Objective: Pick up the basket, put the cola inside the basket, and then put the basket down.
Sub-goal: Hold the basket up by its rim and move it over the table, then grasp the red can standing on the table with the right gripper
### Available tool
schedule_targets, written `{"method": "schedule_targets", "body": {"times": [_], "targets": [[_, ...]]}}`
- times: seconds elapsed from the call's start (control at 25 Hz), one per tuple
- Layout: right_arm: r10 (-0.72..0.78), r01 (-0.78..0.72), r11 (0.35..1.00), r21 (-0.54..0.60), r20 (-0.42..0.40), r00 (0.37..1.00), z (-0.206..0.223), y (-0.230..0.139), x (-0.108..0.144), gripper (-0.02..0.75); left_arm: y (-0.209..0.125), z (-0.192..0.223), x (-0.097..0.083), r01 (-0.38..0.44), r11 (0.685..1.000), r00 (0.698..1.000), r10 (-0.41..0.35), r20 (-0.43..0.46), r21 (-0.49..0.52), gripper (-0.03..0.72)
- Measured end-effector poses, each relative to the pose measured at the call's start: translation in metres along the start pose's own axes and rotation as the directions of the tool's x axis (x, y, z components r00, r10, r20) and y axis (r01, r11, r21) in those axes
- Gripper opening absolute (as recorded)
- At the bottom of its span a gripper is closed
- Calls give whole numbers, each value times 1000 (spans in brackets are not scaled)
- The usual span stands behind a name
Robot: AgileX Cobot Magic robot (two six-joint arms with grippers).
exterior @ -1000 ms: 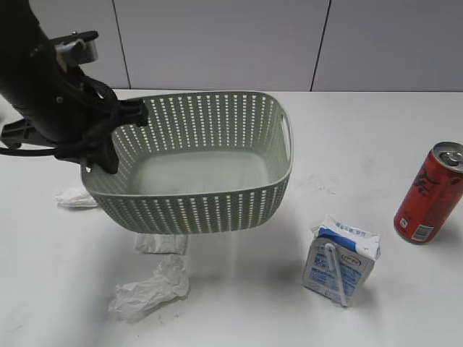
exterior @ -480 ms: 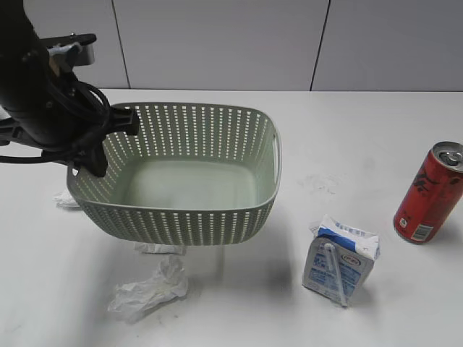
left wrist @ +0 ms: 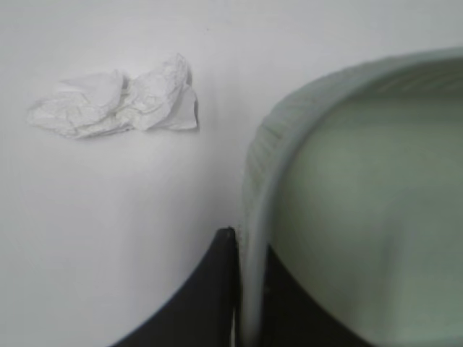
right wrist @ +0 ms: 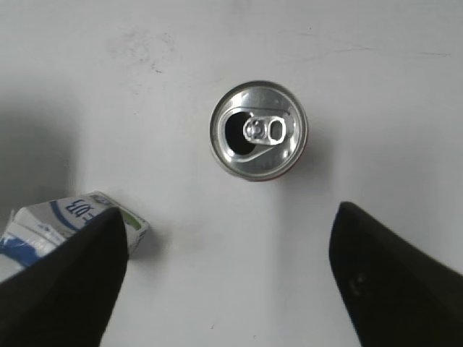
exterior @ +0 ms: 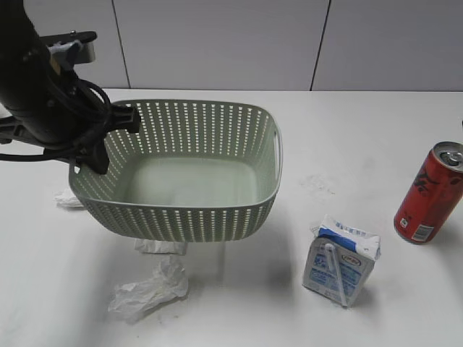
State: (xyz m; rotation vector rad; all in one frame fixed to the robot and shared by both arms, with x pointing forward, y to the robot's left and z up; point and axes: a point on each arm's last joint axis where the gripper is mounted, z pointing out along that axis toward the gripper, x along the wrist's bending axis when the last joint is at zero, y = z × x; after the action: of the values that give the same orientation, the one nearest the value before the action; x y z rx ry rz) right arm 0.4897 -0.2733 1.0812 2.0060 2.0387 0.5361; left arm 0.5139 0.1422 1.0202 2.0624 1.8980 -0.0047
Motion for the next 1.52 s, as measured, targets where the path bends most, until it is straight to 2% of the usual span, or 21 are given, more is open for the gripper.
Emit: {"method": "schedule_targets", "body": {"times": [0.28, 0.52, 0.88, 1.12, 1.36, 1.52], "targets": [[-4, 3, 998, 61, 21, 1000, 46, 18, -3, 663, 0, 0, 1, -6, 1000, 1000, 6, -7, -1, 3], [-4, 3, 998, 57, 27, 1000, 67, 25, -5, 659, 0, 0, 1, -7, 1000, 1000, 7, -8, -2, 3], [-3, -3, 986, 165, 36, 999, 99, 22, -7, 631, 1, 0, 1, -7, 1000, 1000, 7, -7, -6, 3], [-3, -5, 980, 201, 38, 999, 100, 19, -7, 509, 1, 0, 0, -7, 1000, 1000, 7, -5, -12, 3], [-9, 4, 972, 234, 20, 1000, 84, 31, -4, 509, 1, 1, 0, -7, 1000, 1000, 7, -5, -11, 3], [-69, 70, 977, 200, -15, 998, 54, 56, 11, 509, 2, 9, 1, -4, 1000, 1000, 4, -15, 11, 3]]}}
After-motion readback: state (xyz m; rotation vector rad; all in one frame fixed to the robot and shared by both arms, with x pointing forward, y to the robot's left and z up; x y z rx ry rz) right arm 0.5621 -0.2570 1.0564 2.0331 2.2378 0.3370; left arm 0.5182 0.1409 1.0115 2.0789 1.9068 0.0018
